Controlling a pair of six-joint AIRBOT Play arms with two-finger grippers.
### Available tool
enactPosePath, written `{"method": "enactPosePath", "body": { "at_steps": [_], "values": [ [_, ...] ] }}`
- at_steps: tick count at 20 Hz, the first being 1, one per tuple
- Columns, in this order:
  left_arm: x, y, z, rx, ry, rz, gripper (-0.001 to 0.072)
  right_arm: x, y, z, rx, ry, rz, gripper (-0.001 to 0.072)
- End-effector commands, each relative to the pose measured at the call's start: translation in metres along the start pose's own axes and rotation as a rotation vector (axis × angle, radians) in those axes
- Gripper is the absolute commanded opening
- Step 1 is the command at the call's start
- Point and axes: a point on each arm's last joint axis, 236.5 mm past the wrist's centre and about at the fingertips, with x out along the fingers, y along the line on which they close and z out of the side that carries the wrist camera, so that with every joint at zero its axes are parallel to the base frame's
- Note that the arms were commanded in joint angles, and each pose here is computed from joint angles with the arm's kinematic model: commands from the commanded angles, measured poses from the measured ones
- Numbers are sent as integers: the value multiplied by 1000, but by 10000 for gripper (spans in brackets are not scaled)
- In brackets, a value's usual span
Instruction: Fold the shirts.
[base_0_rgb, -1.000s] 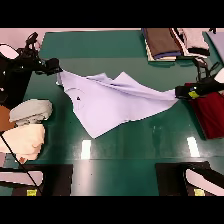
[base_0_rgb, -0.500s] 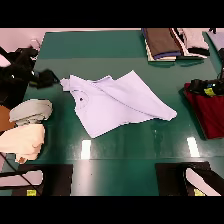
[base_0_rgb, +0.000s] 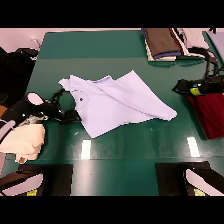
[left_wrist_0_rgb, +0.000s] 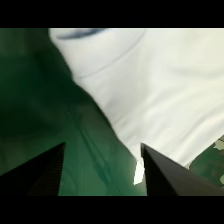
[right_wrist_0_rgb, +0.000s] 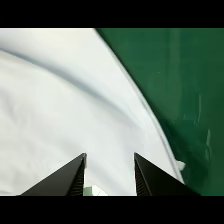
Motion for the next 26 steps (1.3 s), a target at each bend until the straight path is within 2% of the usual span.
{"method": "enactPosePath", "body": {
  "at_steps": [1,5,6,7,8,9,14,15,16,17,20,26],
  "values": [
    [22,-24,-11,-5,-19,-52,547,11,19,-3,-33,10,32,355],
    [27,-30,5,4,-98,-41,537,11,22,-4,-42,14,36,355],
    [25,-28,13,-14,-127,-34,339,10,23,-5,-43,14,37,354],
    [20,-26,25,-17,-166,-30,94,8,23,-4,-45,7,37,354],
    [10,-22,38,-21,-200,-27,23,3,25,-2,-50,-7,40,344],
    [-7,-17,57,-28,-244,-21,22,-3,26,0,-53,-24,41,324],
    [-112,23,141,-4,-477,76,24,-39,17,11,-33,-118,30,323],
    [-119,27,141,-9,-470,77,194,-41,13,11,-25,-121,25,324],
    [-119,32,133,-26,-433,73,512,-42,11,10,-19,-116,21,324],
    [-116,39,118,-29,-370,86,538,-42,8,8,-15,-108,17,324],
    [-97,63,76,-18,-202,162,538,-42,8,8,-17,-107,17,323],
    [-39,73,36,-53,-129,137,538,-42,9,8,-17,-109,18,323]
  ]
}}
